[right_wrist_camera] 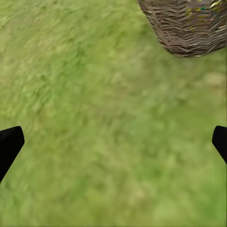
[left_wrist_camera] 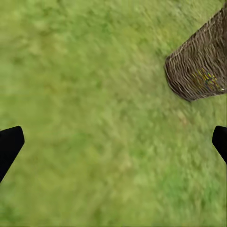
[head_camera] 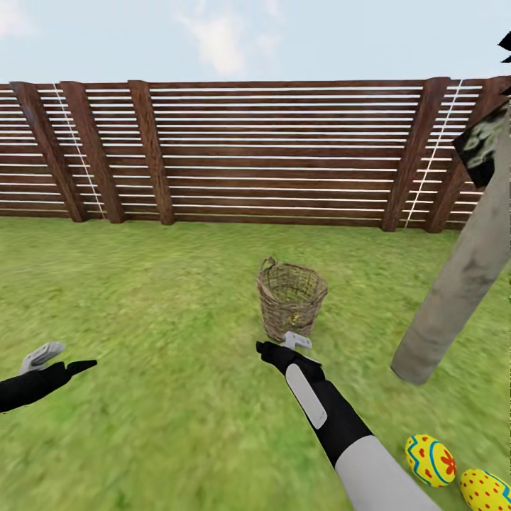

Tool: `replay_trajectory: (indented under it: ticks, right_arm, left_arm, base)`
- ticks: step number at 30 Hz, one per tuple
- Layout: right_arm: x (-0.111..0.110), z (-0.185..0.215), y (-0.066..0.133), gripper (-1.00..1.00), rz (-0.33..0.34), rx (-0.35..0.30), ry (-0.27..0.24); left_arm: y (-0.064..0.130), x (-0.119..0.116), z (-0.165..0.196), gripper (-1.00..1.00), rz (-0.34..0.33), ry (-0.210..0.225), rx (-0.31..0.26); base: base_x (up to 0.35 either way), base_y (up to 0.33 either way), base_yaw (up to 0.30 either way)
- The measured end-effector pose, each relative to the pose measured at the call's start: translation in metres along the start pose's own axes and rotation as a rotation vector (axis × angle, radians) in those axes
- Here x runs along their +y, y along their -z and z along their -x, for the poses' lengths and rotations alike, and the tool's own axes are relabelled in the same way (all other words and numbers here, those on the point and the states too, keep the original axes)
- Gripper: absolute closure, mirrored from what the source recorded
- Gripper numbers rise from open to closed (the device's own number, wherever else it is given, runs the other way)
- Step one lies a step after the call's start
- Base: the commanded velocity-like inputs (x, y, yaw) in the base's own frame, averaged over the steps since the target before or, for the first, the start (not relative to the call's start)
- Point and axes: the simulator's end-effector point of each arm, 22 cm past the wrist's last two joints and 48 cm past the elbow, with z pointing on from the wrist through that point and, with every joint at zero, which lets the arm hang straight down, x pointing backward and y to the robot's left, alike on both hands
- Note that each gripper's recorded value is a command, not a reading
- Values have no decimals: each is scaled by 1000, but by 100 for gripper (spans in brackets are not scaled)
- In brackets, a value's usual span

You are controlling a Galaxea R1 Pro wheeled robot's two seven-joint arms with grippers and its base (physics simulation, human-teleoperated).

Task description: Take the three Easter eggs out of the wicker basket on the lawn in the garden, then place them on the lawn next to a single tree (choose any tree) so that all three eggs are next to the same tree and none are left in the basket.

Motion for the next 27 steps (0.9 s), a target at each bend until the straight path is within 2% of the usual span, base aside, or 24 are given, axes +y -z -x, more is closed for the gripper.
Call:
replay_trajectory:
  ticks: [8,13,17,24,27]
  right_arm:
    - [2,3,2,-100,3,-5,1]
    - [5,9,6,-100,2,-6,1]
    - [9,17,9,-100,3,-7,1]
    - [16,30,16,-100,3,-8,1]
    - [19,35,19,-100,4,-7,1]
  left_arm:
    - [3,-5,4,-100,-12,-4,-12]
    - [18,-26,28,-100,-39,-53,-62]
    - [25,-35,39,-100,-44,-66,-71]
    - [30,-42,48,-100,-26,-79,-61]
    - [33,-33,50,-100,33,-91,-45]
  base:
    - [-46,19,-169]
    - [-17,1,-29]
    - [-3,0,-5]
    - [0,0,0]
    - [0,0,0]
